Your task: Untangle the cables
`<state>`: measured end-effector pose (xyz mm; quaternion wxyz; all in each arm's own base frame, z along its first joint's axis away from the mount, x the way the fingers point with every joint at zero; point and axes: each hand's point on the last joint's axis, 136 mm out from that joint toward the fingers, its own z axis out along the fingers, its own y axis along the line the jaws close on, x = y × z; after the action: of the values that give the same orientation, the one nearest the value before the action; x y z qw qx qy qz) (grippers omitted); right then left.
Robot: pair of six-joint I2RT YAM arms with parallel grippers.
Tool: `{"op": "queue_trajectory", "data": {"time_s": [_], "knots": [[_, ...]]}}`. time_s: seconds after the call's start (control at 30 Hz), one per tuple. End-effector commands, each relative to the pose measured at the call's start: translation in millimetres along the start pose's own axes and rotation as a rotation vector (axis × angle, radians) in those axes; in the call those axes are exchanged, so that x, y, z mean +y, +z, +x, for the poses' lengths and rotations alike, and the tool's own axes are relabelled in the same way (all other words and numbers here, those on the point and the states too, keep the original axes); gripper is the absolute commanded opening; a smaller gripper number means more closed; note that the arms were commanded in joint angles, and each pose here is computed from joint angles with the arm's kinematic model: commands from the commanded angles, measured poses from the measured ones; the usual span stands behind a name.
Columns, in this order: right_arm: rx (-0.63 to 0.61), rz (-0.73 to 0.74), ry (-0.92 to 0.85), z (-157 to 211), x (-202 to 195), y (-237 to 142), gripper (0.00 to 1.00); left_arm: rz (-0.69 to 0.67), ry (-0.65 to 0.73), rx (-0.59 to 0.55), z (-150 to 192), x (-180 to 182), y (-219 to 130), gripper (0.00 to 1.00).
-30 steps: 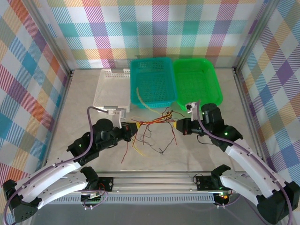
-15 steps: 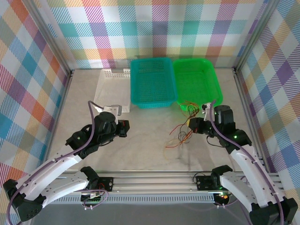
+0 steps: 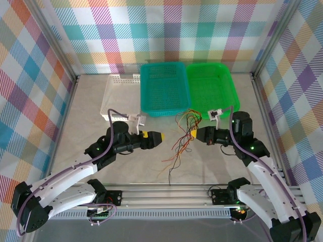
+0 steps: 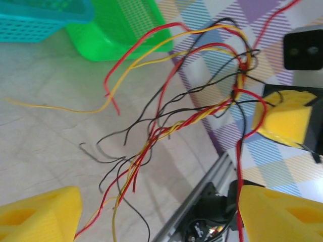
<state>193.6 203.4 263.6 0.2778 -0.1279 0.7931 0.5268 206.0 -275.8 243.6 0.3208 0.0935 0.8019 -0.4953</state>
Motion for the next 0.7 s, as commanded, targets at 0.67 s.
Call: {"op": "queue_trajectory", "data": {"time_s": [0.67], "knots": [[0.082,-0.100,-0.057,2.4,27.3,32.7,0.00,0.258,0.092,0.133,44.2,-64.3,33.7,0.69]]}}
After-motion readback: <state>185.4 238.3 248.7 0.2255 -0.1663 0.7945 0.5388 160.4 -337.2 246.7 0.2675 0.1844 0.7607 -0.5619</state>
